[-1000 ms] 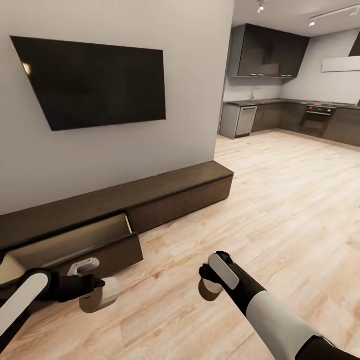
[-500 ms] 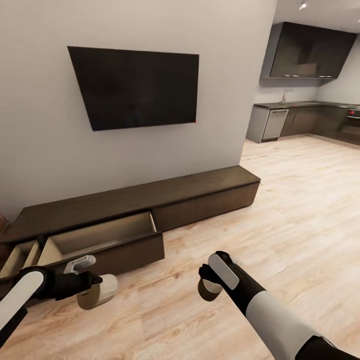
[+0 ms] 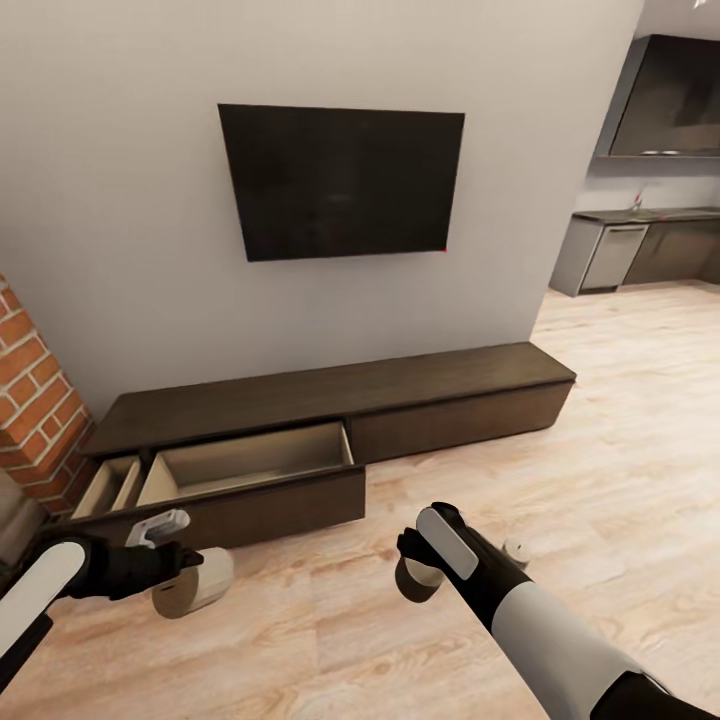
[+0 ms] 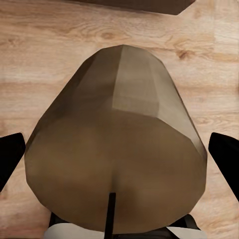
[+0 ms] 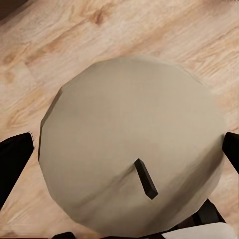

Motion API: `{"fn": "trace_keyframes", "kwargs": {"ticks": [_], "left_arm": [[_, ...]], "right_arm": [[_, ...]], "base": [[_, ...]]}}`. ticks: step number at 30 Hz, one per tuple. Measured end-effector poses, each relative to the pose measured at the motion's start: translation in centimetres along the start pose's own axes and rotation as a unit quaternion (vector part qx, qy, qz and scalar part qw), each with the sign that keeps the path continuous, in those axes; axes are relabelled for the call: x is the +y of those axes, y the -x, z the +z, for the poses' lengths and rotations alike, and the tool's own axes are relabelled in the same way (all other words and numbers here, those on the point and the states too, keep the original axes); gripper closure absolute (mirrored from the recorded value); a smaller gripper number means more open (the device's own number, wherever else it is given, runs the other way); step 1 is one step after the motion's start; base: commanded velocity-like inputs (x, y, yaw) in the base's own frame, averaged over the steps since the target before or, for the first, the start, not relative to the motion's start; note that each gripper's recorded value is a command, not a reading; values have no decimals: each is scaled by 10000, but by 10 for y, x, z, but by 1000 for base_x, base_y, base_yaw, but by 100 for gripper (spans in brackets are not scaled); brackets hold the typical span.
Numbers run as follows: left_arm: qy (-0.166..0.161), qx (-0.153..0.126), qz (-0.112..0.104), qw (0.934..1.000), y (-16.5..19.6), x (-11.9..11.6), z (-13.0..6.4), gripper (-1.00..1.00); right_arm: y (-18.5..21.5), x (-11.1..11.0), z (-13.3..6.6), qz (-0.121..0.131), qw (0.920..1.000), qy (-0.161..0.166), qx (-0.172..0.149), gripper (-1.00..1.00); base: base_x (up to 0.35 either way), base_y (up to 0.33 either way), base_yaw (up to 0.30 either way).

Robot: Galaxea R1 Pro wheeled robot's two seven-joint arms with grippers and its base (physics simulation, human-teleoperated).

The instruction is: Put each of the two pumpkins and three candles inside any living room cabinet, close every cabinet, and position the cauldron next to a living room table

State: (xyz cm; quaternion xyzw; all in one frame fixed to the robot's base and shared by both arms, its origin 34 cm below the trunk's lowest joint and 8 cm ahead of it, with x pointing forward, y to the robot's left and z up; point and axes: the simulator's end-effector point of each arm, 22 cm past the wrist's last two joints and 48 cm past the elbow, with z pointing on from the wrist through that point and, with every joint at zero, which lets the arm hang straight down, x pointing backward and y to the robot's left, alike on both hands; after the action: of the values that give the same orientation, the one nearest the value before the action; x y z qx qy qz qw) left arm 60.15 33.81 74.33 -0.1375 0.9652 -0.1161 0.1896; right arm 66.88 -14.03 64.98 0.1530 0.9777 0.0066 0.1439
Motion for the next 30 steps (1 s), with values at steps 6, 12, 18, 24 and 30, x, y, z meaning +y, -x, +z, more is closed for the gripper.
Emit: {"fn": "trace_keyframes", "kwargs": {"ticks": [6,12,18,24,30], "left_arm": [[-4,5,10,10000,0,0,0,100],[27,0,18,10000,1,3,-1,100],[35,-5,18,10000,1,4,-2,100],[16,-3,9,10000,1,3,-1,100],[14,-1,15,10000,1,3,-2,100]], "right_arm": [[0,0,0,-20,10000,-4,1,100],[-1,0,0,-25,10000,1,2,100],[-1,1,0,-24,10000,6,0,100],[-1,2,0,-26,10000,17,4,100],[-1,3,-1,-27,10000,27,1,100]], "base": [[0,23,288],[0,213,288],[104,238,244],[68,54,31],[174,4,2]]}}
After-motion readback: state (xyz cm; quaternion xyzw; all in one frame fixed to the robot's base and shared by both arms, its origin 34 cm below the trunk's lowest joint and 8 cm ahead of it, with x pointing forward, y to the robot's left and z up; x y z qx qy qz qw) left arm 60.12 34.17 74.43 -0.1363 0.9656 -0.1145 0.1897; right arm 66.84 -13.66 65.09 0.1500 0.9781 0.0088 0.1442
